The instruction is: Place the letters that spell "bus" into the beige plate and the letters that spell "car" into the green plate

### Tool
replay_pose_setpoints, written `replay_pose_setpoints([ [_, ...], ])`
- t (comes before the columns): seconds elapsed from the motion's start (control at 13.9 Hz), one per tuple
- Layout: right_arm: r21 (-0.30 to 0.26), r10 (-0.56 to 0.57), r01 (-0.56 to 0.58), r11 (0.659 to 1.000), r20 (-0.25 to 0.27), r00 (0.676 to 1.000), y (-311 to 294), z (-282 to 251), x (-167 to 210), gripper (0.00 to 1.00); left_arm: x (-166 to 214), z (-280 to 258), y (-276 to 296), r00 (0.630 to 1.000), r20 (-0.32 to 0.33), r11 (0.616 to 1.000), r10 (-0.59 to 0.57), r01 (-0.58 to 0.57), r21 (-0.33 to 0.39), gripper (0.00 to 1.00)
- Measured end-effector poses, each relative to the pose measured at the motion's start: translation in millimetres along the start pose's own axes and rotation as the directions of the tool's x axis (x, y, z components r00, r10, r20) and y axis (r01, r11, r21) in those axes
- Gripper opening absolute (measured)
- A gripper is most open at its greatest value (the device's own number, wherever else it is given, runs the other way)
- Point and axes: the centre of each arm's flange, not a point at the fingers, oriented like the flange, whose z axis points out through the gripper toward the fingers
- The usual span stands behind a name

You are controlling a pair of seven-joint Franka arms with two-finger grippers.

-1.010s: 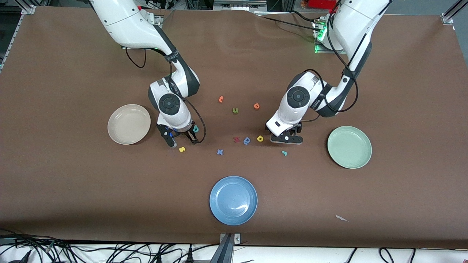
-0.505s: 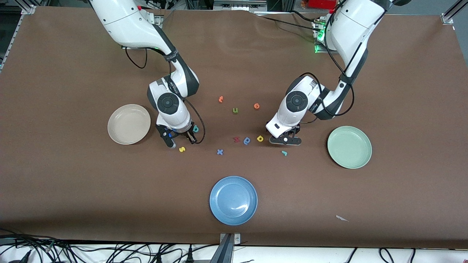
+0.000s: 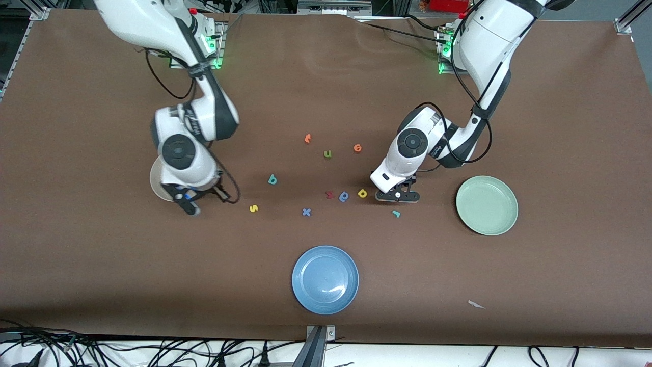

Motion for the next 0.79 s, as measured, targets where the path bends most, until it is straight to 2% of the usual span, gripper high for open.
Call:
replay_pose_setpoints([
  [0.07, -0.022, -0.027, 0.027, 0.999, 0.012, 1.000, 18, 0, 11, 0.30, 0, 0, 0, 1.000, 0.000, 1.000, -0.005, 0.005, 0.000, 0.42],
  [0.14, -0.044, -0.052, 0.053, 0.998, 0.030, 0.998, 35, 8, 16, 0.30, 0, -1, 0, 1.000, -0.001, 1.000, -0.007, 0.007, -0.001, 0.34],
  [0.29, -0.096, -0.101, 0.108, 0.989, 0.080, 0.992, 68, 39, 17, 0.30, 0, -1, 1, 1.000, -0.001, 1.000, -0.011, 0.010, -0.001, 0.31],
  [0.36, -0.116, -0.126, 0.138, 0.984, 0.103, 0.987, 84, 57, 16, 0.30, 1, -1, 1, 1.000, -0.002, 1.000, -0.011, 0.011, -0.001, 0.24],
  [0.5, -0.129, -0.166, 0.181, 0.975, 0.124, 0.978, 110, 89, 14, 0.30, 1, -1, 1, 1.000, -0.003, 1.000, -0.012, 0.012, -0.002, 0.24],
  [0.65, -0.122, -0.177, 0.191, 0.974, 0.117, 0.977, 123, 105, 12, 0.43, 7, -5, -5, 1.000, -0.002, 1.000, -0.023, 0.023, 0.003, 0.24],
  [0.79, -0.104, -0.182, 0.193, 0.976, 0.100, 0.978, 120, 97, 14, 0.63, 23, -18, -22, 0.999, 0.024, 0.999, -0.028, 0.028, 0.031, 0.24],
])
